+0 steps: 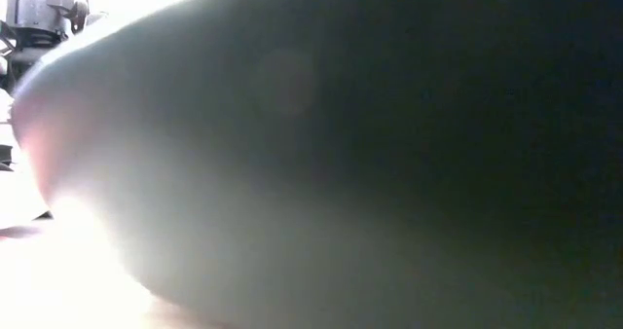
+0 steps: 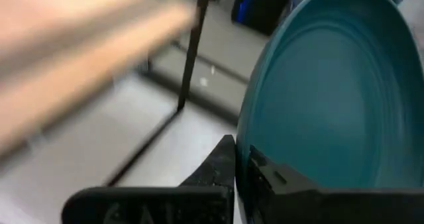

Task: Place and stack plates onto a shelf
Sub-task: Put the right green plate on the shelf

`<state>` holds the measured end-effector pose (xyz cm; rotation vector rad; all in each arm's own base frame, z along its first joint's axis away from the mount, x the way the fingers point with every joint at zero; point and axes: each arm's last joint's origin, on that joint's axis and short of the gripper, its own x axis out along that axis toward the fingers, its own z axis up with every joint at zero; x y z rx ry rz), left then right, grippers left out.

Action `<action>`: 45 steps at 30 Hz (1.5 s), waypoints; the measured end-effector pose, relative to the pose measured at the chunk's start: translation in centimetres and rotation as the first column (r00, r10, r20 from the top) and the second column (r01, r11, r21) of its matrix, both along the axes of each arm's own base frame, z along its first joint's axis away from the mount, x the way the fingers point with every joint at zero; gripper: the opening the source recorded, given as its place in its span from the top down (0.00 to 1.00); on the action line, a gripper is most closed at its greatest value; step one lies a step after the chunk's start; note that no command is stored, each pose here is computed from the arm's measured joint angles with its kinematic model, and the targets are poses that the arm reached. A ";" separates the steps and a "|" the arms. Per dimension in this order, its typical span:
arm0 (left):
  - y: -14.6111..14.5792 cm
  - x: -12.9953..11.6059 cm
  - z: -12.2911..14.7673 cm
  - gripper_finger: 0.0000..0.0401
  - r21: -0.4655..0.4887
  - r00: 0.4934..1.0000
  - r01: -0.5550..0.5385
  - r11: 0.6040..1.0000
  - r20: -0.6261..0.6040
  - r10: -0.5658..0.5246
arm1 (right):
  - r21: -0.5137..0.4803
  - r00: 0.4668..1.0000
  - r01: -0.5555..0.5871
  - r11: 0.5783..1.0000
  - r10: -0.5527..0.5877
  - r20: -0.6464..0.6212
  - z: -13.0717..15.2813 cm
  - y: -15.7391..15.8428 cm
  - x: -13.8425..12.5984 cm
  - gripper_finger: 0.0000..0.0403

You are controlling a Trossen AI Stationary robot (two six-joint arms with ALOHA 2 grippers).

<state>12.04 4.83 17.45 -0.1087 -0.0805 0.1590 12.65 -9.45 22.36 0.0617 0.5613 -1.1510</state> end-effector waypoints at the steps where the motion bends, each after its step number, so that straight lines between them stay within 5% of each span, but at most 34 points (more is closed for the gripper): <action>1: 0.0 0.0 0.0 0.55 0.000 1.000 0.000 1.000 0.000 0.000 | -0.026 1.000 -0.009 1.000 0.009 0.011 1.1 0.0 0.1 1.00; 9: 0.0 0.0 0.0 0.55 0.000 1.000 0.000 1.000 0.000 0.000 | -0.167 0.974 -0.208 0.964 0.219 0.049 9.0 -0.1 2.5 1.00; 16: 0.0 0.0 0.0 0.55 0.000 1.000 0.000 1.000 0.000 0.000 | -0.141 0.862 -0.504 0.852 0.507 -0.020 11.8 0.4 7.7 1.00; 22: 0.0 0.0 0.0 0.55 0.000 1.000 0.000 1.000 0.000 0.000 | 0.029 0.750 -0.646 0.763 0.641 -0.163 10.6 1.2 11.5 1.00; 28: 0.0 0.0 0.0 0.55 0.000 1.000 0.001 1.000 0.000 -0.001 | 0.164 0.693 -0.651 0.741 0.669 -0.269 7.8 1.3 13.4 1.00; 45: 0.0 0.0 0.0 0.55 0.000 1.000 0.000 1.000 0.000 0.000 | 0.256 0.604 -0.681 0.686 0.724 -0.333 5.4 1.7 15.1 1.00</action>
